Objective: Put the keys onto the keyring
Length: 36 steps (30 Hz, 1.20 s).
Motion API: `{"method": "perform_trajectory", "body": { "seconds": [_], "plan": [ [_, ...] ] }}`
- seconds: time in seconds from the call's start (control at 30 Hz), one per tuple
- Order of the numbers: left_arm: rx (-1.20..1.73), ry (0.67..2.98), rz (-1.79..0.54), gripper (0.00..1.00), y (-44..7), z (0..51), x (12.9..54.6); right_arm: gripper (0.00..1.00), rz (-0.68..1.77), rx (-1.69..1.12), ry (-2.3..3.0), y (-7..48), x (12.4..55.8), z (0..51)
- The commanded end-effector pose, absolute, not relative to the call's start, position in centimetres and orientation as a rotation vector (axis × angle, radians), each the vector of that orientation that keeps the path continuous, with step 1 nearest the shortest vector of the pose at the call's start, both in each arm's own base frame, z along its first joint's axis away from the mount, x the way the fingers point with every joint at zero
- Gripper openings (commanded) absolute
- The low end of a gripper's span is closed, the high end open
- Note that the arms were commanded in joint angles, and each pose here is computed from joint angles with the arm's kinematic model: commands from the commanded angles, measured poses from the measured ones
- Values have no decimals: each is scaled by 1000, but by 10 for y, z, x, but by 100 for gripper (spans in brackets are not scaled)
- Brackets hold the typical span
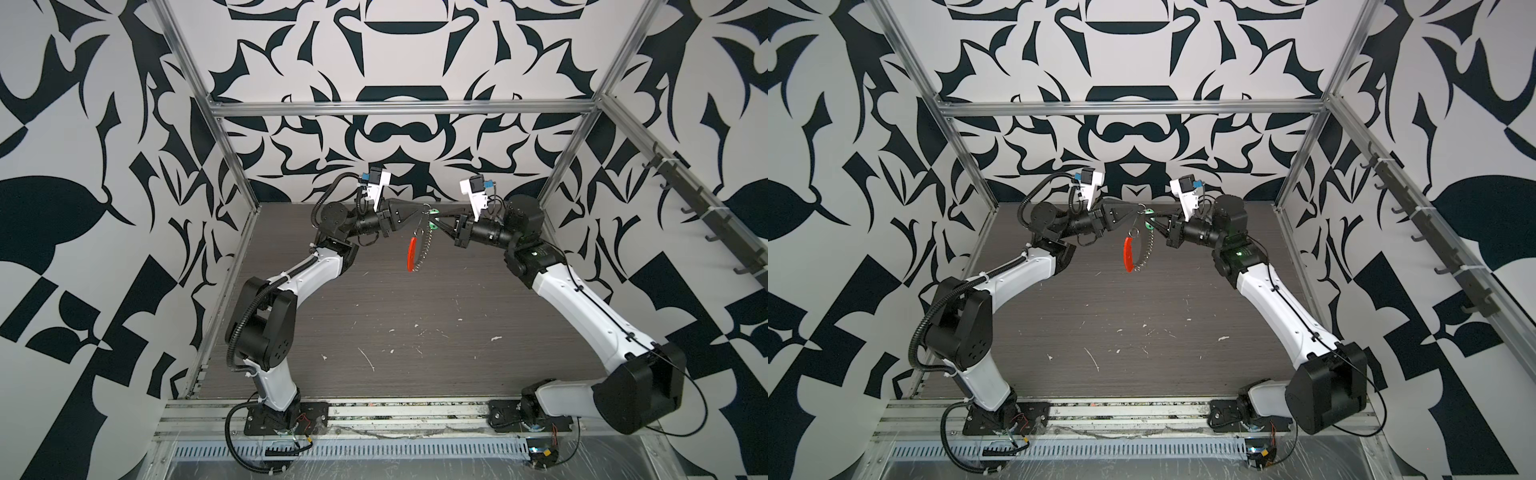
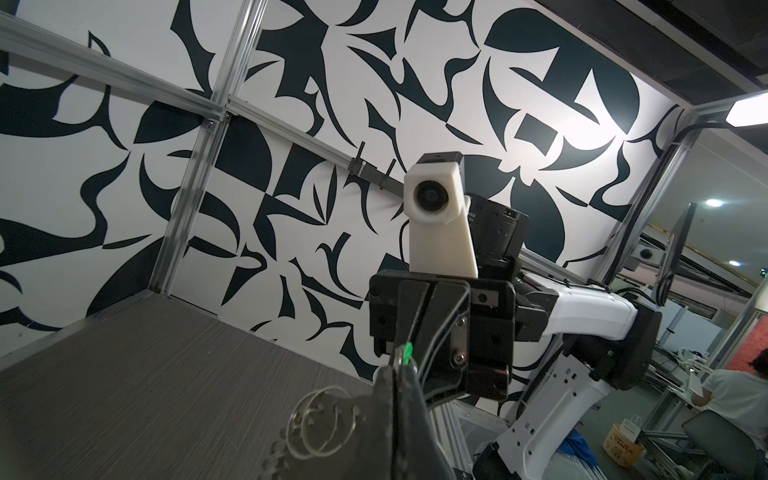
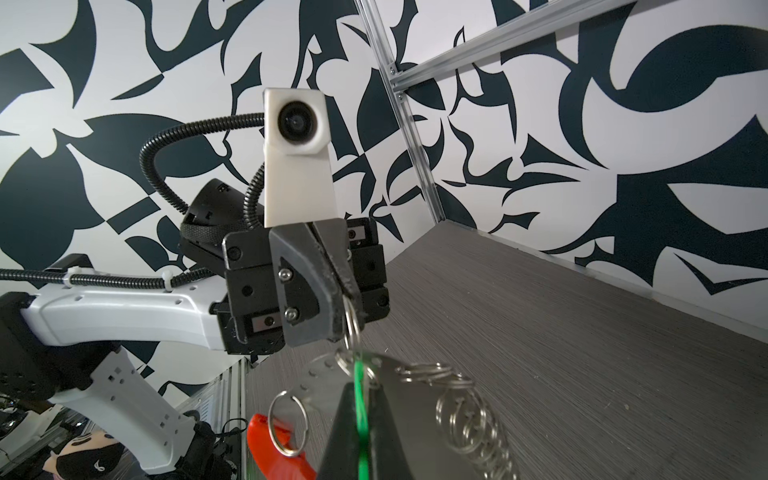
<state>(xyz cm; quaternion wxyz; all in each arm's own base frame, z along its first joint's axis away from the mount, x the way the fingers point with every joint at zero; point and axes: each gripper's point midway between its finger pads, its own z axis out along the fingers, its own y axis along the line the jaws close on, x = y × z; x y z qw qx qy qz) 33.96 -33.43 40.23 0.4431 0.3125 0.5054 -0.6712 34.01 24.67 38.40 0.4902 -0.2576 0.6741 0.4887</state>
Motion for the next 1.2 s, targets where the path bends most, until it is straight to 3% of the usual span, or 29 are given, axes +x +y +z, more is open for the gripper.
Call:
{"method": "perform_trajectory", "body": {
  "seconds": [0.0,0.43,0.83,1.17],
  "plan": [
    [790,1192,-1644,0,-327,419,334,0,1119,-649,1485,239,339,434],
    [788,1197,-1667,0,-331,414,336,0,981,-624,1479,227,343,444],
    [796,1185,-1684,0,-344,414,337,0,1072,-658,1469,251,337,438],
    [795,1189,-1672,0,-343,414,337,0,996,-671,1474,243,330,436]
  ]
}}
